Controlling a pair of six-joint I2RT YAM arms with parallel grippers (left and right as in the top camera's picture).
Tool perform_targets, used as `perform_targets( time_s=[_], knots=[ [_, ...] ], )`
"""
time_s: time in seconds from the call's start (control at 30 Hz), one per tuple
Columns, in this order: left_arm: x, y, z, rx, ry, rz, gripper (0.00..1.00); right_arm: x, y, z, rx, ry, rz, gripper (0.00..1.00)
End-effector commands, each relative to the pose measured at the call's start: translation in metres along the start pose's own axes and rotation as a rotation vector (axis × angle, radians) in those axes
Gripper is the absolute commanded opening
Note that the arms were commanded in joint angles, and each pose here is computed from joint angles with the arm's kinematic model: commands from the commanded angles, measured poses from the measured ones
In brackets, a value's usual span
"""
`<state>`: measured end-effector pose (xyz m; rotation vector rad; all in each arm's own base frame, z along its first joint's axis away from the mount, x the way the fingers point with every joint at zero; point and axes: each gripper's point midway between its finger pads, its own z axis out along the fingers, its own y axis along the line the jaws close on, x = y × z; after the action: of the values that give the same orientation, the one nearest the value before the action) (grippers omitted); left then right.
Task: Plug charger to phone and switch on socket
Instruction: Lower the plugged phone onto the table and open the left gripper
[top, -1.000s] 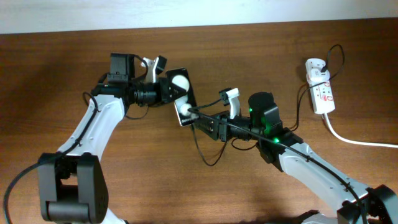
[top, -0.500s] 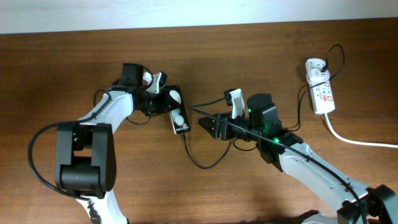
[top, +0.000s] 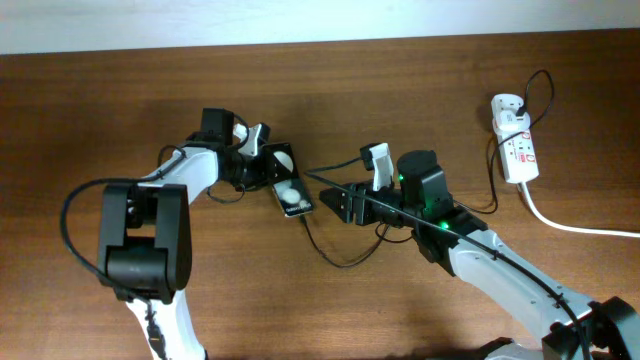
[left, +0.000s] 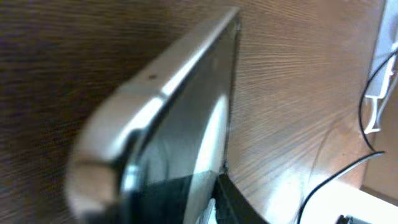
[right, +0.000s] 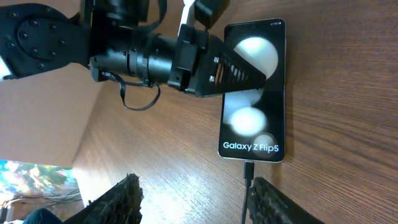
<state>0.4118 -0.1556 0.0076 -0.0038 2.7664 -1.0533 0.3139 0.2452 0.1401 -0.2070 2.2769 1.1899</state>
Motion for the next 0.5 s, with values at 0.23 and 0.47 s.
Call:
perform_targets(
  time_s=[0.23, 0.47],
  knots=[
    [0.004, 0.017, 0.005, -0.065, 0.014, -0.016, 0.54, -0.008, 0.002, -0.002, 0.002, -0.022, -0.022, 0.59],
    [0.005, 0.048, -0.007, -0.18, 0.008, -0.072, 0.8, -0.007, 0.001, -0.002, 0.006, -0.015, -0.016, 0.59]
  ],
)
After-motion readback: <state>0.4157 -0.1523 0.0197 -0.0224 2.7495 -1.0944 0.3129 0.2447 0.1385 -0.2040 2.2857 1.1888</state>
